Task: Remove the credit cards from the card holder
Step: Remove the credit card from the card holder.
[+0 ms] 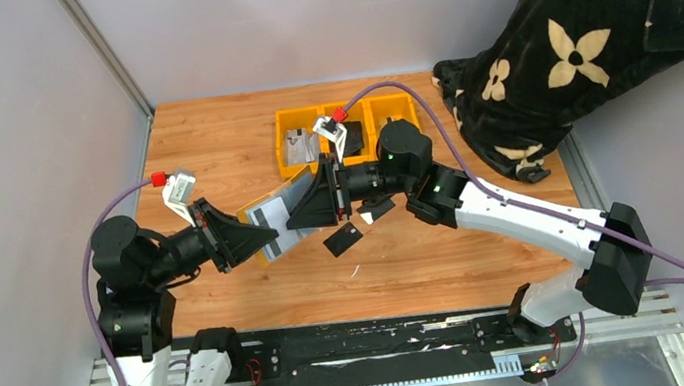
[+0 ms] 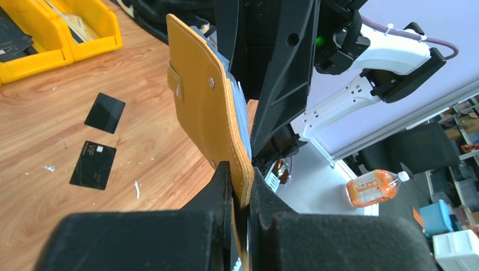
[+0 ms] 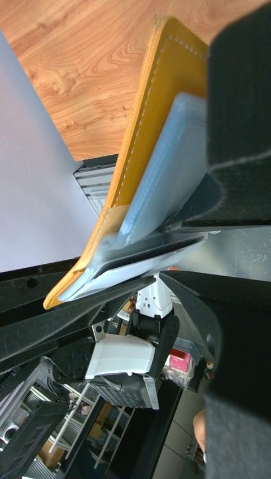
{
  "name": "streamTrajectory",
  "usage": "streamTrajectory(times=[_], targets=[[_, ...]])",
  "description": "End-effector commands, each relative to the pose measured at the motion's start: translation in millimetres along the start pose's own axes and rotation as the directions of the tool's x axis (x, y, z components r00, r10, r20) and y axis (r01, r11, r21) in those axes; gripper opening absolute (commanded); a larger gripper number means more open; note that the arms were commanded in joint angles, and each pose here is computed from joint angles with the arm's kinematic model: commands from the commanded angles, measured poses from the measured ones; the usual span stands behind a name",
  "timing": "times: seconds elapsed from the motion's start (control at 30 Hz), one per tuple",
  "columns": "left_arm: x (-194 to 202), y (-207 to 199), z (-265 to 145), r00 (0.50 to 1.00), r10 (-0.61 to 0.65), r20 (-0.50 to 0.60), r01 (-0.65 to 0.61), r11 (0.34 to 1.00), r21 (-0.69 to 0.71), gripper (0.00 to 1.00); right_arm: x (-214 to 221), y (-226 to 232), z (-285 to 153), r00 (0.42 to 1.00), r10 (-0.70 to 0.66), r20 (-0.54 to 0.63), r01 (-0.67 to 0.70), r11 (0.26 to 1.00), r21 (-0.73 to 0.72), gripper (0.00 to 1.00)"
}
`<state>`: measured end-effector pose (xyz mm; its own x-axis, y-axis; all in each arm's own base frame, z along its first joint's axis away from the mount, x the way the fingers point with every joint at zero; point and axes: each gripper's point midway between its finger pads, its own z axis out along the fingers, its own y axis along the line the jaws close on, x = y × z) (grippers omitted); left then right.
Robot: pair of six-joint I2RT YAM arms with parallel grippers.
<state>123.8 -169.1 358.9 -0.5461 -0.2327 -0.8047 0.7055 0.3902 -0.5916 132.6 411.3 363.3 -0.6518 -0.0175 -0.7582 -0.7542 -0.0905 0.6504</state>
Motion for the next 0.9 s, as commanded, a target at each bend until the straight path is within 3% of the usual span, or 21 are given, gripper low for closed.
streamTrajectory(times=[0.0,0.17,0.4,0.47,0.73,0.87], targets=[[2,-22,-2,1.000,0.017,-0.026,-0.014,0.994,0.112,0.05,10,-7,12,1.000,0.021,-0.015,-0.021,1.000,0.001,0.32],[4,-24,-3,0.999,0.010,-0.038,-0.005,0.992,0.128,0.13,9,1,9,1.000,0.011,-0.001,-0.011,0.999,-0.032,0.19],[4,-28,-3,0.998,-0.037,-0.052,0.044,0.987,0.154,0.42,12,16,4,0.999,0.036,0.022,-0.033,0.991,-0.129,0.01],[3,-31,-3,0.997,-0.050,-0.054,0.059,0.984,0.171,0.45,15,16,2,0.999,0.046,0.027,-0.041,0.989,-0.142,0.00],[0,-39,-3,0.992,-0.103,-0.078,0.118,0.970,0.214,0.41,18,21,-7,0.997,0.056,0.047,-0.048,0.986,-0.158,0.00],[-4,-41,-2,0.991,-0.113,-0.072,0.126,0.967,0.220,0.30,19,18,-12,0.996,0.061,0.061,-0.051,0.989,-0.141,0.00]])
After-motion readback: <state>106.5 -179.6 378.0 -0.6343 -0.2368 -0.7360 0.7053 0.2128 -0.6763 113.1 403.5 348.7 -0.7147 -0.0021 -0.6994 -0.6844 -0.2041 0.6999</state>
